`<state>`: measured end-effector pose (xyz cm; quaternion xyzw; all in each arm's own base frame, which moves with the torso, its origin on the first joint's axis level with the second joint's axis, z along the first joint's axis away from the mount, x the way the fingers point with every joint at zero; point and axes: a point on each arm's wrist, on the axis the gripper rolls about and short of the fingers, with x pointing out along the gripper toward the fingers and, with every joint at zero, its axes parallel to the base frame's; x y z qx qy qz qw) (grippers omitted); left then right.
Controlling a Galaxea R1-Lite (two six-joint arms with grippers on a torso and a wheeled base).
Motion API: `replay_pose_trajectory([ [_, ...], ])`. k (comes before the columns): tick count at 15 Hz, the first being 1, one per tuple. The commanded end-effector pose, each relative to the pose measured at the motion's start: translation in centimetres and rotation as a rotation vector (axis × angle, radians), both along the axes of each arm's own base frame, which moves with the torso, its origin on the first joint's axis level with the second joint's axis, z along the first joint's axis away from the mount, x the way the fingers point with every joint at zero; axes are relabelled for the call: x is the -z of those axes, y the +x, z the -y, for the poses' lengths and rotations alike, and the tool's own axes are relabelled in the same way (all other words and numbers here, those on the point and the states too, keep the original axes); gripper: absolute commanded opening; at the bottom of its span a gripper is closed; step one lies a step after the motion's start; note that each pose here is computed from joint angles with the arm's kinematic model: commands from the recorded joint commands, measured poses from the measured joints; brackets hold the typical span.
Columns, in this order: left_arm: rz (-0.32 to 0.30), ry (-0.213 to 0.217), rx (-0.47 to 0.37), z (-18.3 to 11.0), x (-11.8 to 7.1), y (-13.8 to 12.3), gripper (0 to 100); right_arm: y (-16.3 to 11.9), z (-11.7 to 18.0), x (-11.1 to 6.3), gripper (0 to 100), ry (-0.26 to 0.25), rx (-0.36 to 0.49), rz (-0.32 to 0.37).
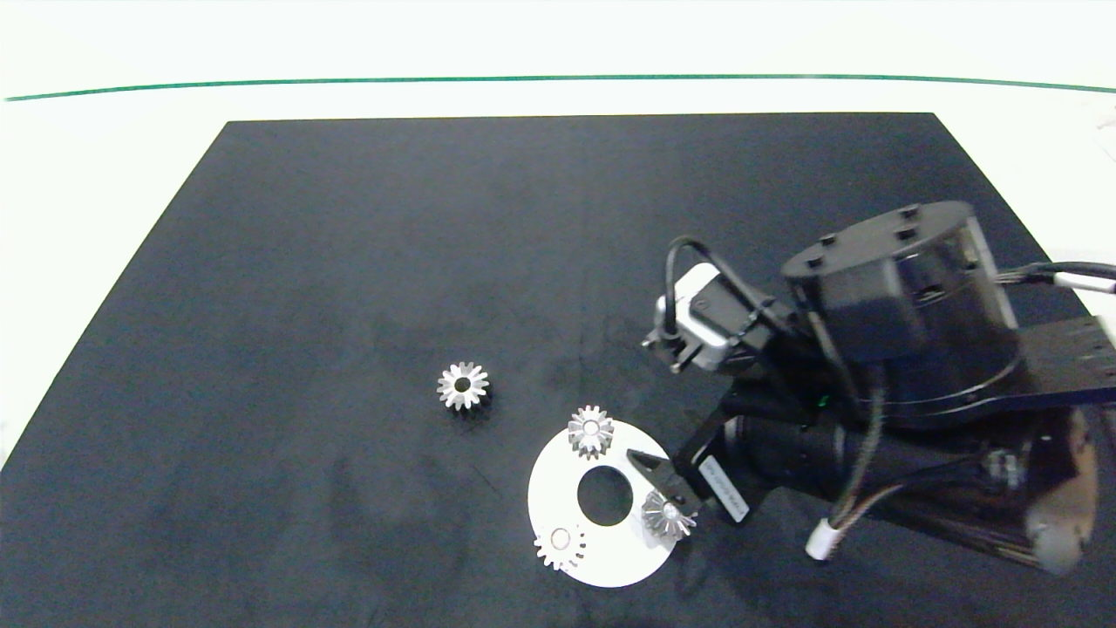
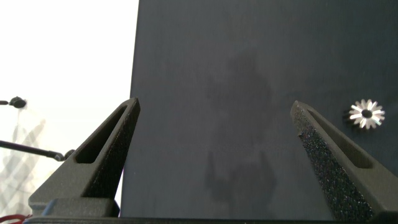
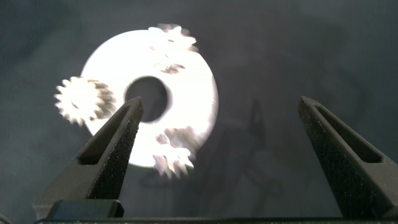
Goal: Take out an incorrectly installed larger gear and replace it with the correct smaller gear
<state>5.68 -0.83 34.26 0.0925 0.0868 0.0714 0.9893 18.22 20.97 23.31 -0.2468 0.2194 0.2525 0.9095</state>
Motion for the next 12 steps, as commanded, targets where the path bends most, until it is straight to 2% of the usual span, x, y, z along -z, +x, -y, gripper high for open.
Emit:
replay_pose_trajectory([
  [1,-0.014,0.007,-0.003,0.0,0.3,0.2,100,-3.0,6.7,-3.5,100,0.135,0.141,0.106],
  [5,-0.023,0.004,-0.013,0.0,0.9,0.2,100,-6.0,11.8,-3.4,100,0.161,0.278,0.18],
  [6,0.026,-0.02,-0.008,-0.1,0.4,-0.3,100,-7.3,13.0,-3.9,100,0.183,0.307,0.223],
  [7,0.048,-0.039,-0.008,-0.1,0.3,-0.4,100,-7.9,13.6,-4.1,100,0.195,0.326,0.246],
  [8,0.077,-0.084,-0.014,-0.3,0.2,-0.8,100,-9.3,14.9,-4.7,100,0.233,0.352,0.291],
  [11,0.143,-0.094,-0.012,-1.3,0.7,-3.9,100,-12.3,17.8,-4.0,100,0.279,0.392,0.351],
  [12,0.169,-0.078,-0.016,-1.8,1.0,-5.2,100,-13.3,18.7,-3.7,100,0.297,0.414,0.375],
])
